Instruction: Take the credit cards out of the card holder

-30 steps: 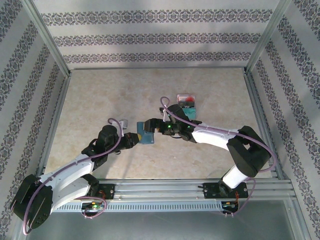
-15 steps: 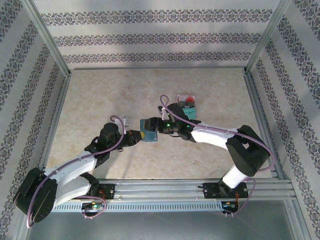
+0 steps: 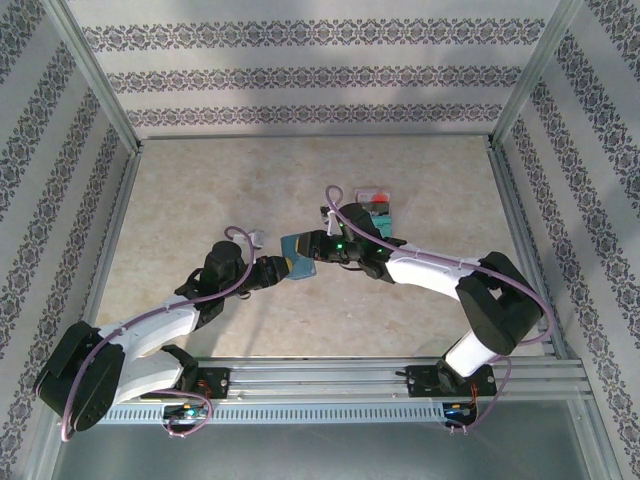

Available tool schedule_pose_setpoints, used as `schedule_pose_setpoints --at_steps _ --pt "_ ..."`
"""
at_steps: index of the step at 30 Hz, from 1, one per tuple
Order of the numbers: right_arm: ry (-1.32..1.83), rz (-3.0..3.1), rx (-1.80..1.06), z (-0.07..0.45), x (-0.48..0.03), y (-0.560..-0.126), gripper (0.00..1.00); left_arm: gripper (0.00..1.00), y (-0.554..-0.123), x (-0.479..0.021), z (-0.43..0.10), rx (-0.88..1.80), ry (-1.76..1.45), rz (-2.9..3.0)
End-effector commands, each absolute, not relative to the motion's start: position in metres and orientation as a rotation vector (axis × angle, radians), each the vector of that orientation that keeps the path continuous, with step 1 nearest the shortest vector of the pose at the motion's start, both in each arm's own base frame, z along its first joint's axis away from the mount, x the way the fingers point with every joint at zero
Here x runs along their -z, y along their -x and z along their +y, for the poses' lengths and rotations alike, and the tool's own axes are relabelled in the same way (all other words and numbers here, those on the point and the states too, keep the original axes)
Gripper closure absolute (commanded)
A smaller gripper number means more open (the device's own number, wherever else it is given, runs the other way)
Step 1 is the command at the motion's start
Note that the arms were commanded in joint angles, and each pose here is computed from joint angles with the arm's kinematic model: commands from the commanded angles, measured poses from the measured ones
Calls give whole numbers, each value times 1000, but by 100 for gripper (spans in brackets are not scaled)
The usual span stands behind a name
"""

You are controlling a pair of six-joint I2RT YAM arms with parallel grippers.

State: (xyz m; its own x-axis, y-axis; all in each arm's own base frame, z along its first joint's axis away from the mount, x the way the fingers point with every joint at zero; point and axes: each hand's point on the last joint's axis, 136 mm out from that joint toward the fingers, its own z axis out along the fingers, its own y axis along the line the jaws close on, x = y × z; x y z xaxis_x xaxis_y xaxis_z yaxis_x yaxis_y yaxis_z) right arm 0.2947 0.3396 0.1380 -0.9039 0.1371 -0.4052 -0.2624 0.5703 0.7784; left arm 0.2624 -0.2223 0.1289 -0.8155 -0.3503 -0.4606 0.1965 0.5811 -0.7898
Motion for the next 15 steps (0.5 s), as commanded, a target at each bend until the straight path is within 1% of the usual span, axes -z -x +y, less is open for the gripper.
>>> schedule_pose_setpoints --at_steps 1,2,4,6,7,9,10,12,15 --pt "125 2285 -1378 343 -164 -294 76 71 -268 -169 -232 1269 55 2098" --pt "125 2277 -1387 342 -166 -294 78 66 -268 -170 -231 1258 57 2095" --pt "127 2265 -1397 339 -170 -295 81 62 -268 -172 -228 1235 53 2086" --pt "115 2247 -1396 332 -174 -297 82 56 -269 -178 -223 1196 44 2070" --pt "106 2235 -1398 327 -177 -299 82 50 -269 -183 -220 1178 37 2056" --pt "100 2211 -1406 320 -184 -300 82 32 -269 -194 -217 1152 4 2011" --pt "97 2197 -1408 315 -188 -301 83 19 -268 -200 -215 1135 -18 1986" --pt "89 2169 -1409 307 -197 -302 83 2 -268 -209 -210 1093 -48 1947" --pt "75 2141 -1426 296 -208 -304 83 1 -272 -218 -205 1035 -73 1913"
